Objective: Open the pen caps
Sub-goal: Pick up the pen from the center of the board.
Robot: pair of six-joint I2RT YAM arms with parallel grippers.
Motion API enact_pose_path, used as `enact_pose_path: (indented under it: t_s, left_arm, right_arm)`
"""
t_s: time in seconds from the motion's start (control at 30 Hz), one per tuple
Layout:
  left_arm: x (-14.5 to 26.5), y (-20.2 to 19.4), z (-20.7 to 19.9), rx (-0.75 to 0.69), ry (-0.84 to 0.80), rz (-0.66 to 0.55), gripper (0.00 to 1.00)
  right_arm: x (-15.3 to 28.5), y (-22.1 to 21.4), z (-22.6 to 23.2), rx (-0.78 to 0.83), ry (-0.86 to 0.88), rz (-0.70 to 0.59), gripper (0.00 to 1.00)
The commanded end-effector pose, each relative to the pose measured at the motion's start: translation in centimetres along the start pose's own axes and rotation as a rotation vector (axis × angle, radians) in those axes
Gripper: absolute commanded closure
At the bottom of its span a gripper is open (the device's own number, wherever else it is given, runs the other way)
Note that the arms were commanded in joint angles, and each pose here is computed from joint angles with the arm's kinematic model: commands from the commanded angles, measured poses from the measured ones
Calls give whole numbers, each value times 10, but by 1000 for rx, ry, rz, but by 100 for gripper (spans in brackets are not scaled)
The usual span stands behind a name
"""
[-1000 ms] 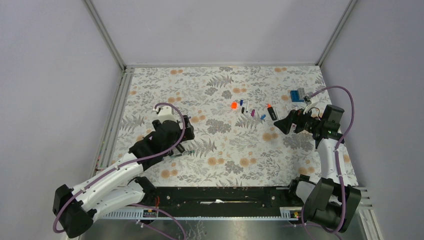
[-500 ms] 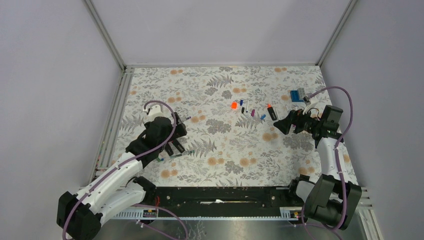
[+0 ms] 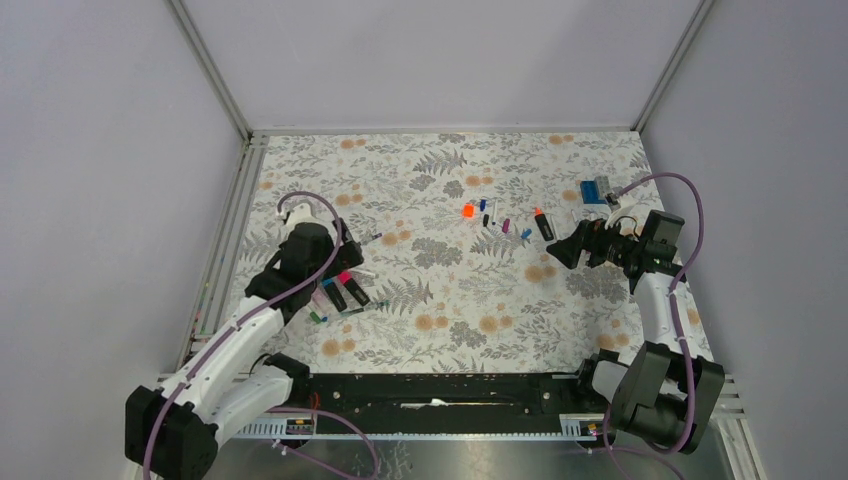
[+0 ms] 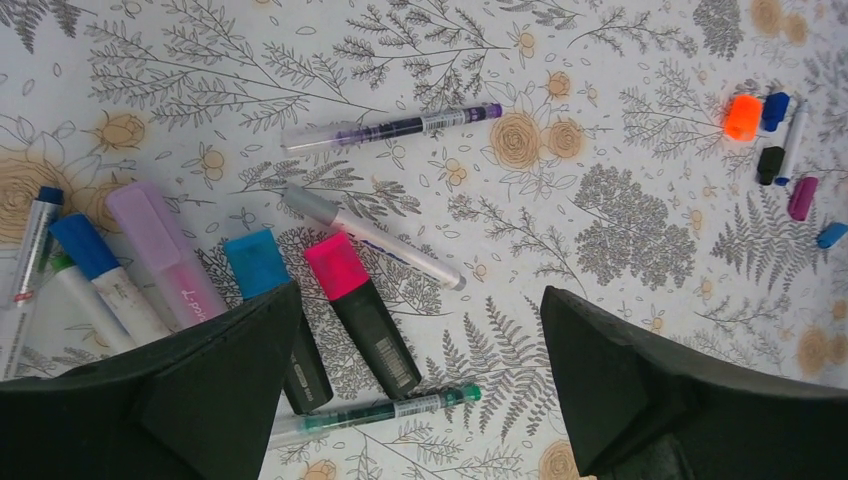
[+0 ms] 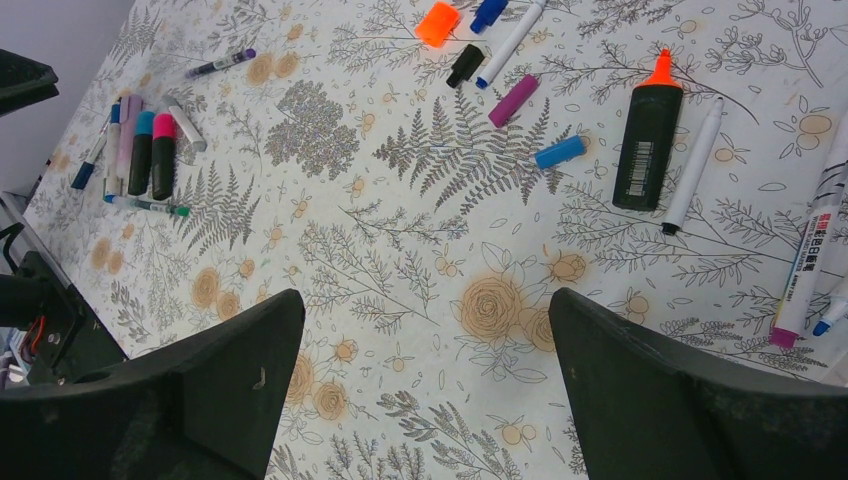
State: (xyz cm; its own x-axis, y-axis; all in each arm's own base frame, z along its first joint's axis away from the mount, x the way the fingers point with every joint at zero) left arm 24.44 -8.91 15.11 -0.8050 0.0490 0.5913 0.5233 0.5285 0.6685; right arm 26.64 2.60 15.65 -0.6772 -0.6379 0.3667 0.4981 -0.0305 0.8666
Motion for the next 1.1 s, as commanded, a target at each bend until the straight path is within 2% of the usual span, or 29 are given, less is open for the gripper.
enact_pose_path:
  t_s: [0.0, 0.23, 0.37, 0.5, 0.57, 0.73, 0.87, 0.97, 1.07]
  left_arm:
    - [3, 27, -17, -85, -44, -20, 1]
    - [-24, 48, -20, -321, 6, 64, 1]
    - [-47, 46, -19, -439, 21, 141, 1]
    - [-69, 38, -29, -549, -70, 225, 1]
    - [-78, 35, -31, -659, -117, 265, 2]
    - [-100, 38, -13, -907, -74, 283, 7]
    - [-114, 32, -12, -983, -114, 294, 10]
    - [-127, 22, -13, -998, -156, 337, 16]
    - [-141, 14, -7, -1005, -132, 399, 31]
  right_arm:
    - [0, 5, -1, 25, 10, -22, 0]
    - [-1, 4, 0, 19, 17, -22, 0]
    - [-1, 5, -1, 22, 11, -22, 0]
    - [-1, 6, -1, 22, 12, -23, 0]
    - [-1, 5, -1, 19, 12, -22, 0]
    - [-1, 5, -1, 15, 13, -20, 1]
    - [-2, 3, -2, 8, 15, -16, 0]
    - [-3, 3, -3, 1, 16, -13, 0]
    - [-3, 2, -3, -1, 14, -11, 0]
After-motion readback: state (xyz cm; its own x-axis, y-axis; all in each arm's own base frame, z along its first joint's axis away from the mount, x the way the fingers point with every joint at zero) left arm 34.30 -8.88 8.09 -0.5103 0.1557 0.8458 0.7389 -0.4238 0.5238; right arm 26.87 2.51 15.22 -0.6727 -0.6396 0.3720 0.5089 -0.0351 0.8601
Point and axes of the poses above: each gripper's point midway between its finger pads, its own x axis back along the fingers, its own z axis along the line the jaws close on, y = z × x, the point moved 3 cm from there along x, back along the fingers, and after that the axes turned 7 degrees about x, right-handed, at the moved point
